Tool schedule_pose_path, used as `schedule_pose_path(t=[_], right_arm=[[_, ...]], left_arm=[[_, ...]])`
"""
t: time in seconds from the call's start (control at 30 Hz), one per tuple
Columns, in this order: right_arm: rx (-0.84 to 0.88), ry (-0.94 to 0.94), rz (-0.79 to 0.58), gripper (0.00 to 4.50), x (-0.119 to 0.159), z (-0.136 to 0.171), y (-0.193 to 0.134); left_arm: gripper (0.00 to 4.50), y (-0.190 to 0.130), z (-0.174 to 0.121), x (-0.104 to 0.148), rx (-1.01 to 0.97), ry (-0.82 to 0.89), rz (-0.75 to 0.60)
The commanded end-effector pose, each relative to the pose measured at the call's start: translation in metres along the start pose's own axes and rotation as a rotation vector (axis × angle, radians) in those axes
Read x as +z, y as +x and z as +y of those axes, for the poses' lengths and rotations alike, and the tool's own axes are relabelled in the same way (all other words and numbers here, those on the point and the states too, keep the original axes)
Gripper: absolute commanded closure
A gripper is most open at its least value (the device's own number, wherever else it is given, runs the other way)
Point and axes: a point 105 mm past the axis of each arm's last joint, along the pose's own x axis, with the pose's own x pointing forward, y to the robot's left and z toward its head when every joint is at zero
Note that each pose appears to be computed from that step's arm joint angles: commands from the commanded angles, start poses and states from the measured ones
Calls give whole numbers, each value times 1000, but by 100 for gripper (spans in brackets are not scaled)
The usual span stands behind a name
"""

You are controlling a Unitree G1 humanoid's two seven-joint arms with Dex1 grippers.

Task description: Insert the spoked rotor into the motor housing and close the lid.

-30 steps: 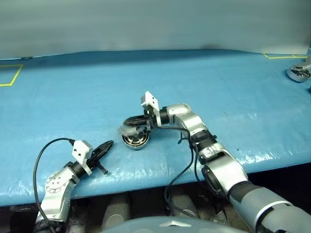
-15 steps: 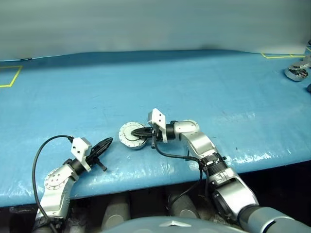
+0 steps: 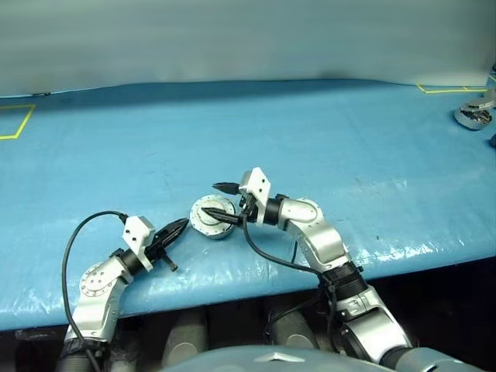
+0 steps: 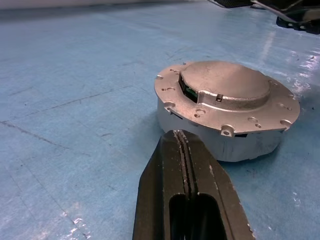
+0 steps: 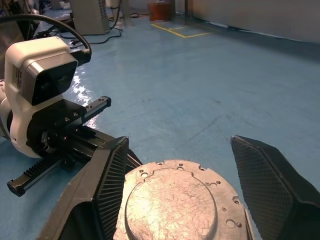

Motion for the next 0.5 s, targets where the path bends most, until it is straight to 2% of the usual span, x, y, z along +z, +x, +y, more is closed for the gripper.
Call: schedule_pose_path(t=[0.03, 0.5], right_arm=[[-24, -20, -34, 31, 6, 3, 6], [-47, -17, 87, 31, -28, 4, 12]], left_arm=[[450, 1, 0, 6, -3, 18, -26], [450, -1, 3, 8, 25, 27, -28]])
